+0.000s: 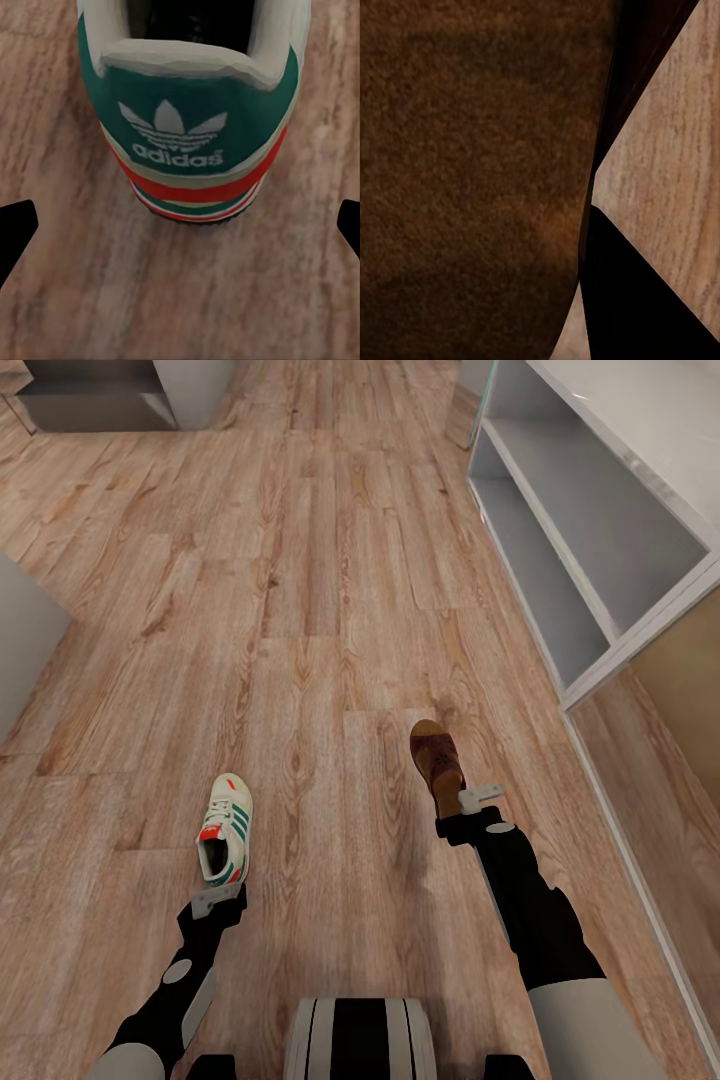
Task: Pick up the two gym shoes and the two sandals from the corridor floor and place them onto the hallstand (shoe rack) in the corridor, making sure they are on the rack and not on the floor. Arrange them so the two gym shoes are next to each other and the two sandals are next to each other.
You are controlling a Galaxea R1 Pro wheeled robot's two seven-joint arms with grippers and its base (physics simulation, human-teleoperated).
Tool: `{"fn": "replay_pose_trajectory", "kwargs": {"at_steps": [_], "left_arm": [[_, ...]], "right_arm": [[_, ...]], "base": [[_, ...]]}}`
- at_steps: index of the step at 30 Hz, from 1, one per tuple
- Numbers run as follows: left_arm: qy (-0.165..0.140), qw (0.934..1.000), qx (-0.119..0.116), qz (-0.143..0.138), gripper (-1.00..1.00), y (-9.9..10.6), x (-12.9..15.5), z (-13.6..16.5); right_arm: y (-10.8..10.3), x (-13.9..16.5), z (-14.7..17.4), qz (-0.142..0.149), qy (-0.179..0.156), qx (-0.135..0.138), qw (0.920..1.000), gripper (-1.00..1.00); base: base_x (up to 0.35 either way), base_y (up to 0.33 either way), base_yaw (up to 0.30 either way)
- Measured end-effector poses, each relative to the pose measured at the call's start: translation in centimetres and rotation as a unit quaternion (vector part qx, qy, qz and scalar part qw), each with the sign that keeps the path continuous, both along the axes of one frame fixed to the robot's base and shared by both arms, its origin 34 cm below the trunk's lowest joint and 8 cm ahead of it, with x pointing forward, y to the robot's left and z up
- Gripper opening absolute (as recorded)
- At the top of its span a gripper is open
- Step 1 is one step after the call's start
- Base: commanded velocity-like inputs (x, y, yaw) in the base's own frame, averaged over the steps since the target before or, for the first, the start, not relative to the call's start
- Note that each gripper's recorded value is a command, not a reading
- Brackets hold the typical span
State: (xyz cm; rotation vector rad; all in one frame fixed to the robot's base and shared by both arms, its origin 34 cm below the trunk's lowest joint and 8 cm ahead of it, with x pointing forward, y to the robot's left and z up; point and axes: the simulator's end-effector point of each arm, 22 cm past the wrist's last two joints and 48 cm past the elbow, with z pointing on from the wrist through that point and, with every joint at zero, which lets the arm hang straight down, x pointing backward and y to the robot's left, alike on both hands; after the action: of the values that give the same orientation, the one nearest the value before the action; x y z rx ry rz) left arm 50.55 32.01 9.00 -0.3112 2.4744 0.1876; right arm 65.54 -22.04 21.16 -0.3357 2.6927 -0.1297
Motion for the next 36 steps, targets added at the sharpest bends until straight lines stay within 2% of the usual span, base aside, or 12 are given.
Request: {"fn": "replay_pose_trajectory", "kwargs": {"at_steps": [13, 22, 36], "left_arm": [[-0.001, 1.0000, 0.000, 0.000, 1.00, -0.02, 0.08, 0.02], [-0.002, 1.0000, 0.000, -0.001, 1.00, -0.01, 0.22, 0.04], [-0.001, 1.0000, 0.000, -0.001, 1.00, -0.05, 0.19, 0.02]], "right_arm": [[0.00, 0.00, 0.00, 0.000, 0.000, 0.000, 1.0000, -1.00], [0.00, 0.00, 0.00, 0.000, 0.000, 0.000, 1.0000, -1.00], [0.00, 0.01, 0.01, 0.000, 0.000, 0.000, 1.0000, -1.00]], "base": [[0.001, 0.000, 0.000], [0.141, 0.000, 0.000], [0.010, 0.000, 0.000]]}}
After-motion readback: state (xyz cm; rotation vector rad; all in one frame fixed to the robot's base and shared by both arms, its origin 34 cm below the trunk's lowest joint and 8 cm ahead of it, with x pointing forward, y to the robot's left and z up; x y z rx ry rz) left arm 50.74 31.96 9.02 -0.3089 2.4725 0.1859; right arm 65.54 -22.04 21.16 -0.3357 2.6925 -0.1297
